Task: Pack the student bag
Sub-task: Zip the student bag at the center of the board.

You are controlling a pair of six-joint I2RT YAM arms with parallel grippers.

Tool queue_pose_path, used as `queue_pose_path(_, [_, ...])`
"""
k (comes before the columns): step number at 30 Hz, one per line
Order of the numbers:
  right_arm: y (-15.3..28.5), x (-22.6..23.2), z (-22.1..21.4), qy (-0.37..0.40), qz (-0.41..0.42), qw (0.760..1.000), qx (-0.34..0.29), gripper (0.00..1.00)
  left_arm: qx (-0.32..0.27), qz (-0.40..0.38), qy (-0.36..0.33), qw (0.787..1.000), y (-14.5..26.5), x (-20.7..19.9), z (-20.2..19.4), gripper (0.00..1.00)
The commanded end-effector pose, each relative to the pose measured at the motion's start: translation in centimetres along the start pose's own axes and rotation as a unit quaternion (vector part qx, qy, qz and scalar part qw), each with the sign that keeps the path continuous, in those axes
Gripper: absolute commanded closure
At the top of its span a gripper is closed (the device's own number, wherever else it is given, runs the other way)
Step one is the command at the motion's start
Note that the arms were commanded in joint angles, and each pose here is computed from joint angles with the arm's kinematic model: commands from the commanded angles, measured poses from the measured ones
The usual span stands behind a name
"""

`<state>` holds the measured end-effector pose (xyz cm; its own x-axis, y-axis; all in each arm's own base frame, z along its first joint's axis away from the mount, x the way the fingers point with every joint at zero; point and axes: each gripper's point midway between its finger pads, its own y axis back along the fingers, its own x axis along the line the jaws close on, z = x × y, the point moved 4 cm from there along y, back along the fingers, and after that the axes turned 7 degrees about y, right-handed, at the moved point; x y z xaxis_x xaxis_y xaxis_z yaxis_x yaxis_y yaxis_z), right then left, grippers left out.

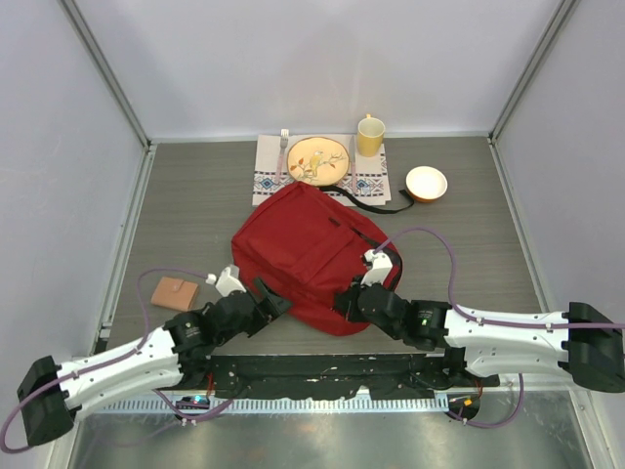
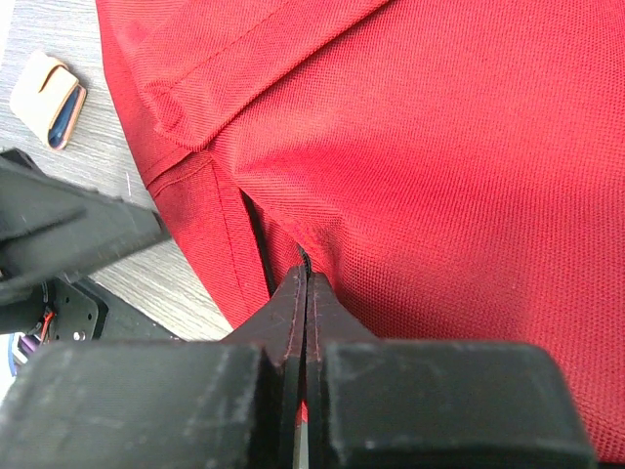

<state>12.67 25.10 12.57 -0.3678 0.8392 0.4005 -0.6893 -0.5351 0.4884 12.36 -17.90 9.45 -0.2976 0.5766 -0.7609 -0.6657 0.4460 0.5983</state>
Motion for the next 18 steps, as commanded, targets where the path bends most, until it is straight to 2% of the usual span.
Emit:
queue_pose_path(1, [0.2,1.6,2.3,-0.018,0.017,0.999,-0.04,0.99,0.008,-0.027,0.044,0.999,-0.1,-1.8,-1.5,0.14])
queue_pose_path(6, [0.2,2.2,2.7,-0.024,0.028,0.998,-0.045,0.99,-0.003,-0.026,0.048,0.999,-1.6,-2.4,-2.6,0.12])
queue_pose_path(9, [0.3,2.2,2.7,-0.026,0.029,0.998,-0.046,0.99,-0.022,-0.076,0.077,0.994,-2.3,-4.4,-2.2,0.12])
queue_pose_path(15, [0.2,2.3,2.6,-0.022,0.031,0.998,-0.044,0.99,-0.036,-0.101,0.087,0.99,-3.1,-6.2,-2.2,0.11])
queue_pose_path(18, [0.3,2.4,2.5,-0.021,0.035,0.998,-0.043,0.99,-0.044,-0.095,0.084,0.991,-3.7,-5.8,-2.2,0.16])
